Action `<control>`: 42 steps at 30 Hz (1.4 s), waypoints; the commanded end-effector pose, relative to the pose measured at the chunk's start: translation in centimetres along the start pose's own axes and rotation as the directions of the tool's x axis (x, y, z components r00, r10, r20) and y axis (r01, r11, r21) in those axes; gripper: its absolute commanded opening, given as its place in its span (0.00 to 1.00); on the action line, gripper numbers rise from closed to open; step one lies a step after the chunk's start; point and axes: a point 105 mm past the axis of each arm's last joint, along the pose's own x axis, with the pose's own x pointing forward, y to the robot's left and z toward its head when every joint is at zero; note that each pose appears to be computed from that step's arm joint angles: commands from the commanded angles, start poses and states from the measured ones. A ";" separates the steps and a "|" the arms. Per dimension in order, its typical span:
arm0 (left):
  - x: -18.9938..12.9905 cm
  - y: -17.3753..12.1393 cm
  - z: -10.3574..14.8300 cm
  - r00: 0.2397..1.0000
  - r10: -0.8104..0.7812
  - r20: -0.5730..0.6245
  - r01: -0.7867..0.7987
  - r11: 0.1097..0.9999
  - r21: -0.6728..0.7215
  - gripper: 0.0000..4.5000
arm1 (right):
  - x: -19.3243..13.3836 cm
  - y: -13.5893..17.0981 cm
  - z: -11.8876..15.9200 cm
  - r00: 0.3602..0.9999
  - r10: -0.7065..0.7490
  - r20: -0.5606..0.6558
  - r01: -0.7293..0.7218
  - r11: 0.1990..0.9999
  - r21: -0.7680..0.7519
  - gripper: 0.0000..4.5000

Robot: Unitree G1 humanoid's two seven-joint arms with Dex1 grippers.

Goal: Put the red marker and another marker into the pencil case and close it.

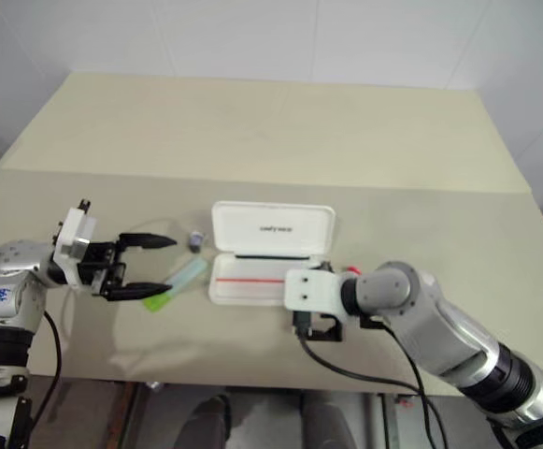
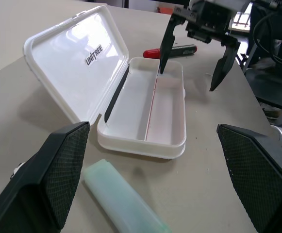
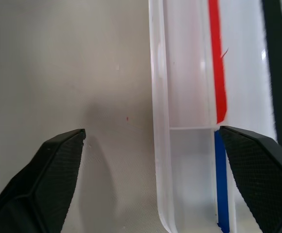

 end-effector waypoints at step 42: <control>3.0 0.1 0.9 0.994 -0.094 0.049 0.091 0.995 0.048 1.00 | -6.9 -3.3 -10.7 0.910 -0.382 -0.159 0.408 0.759 0.508 0.13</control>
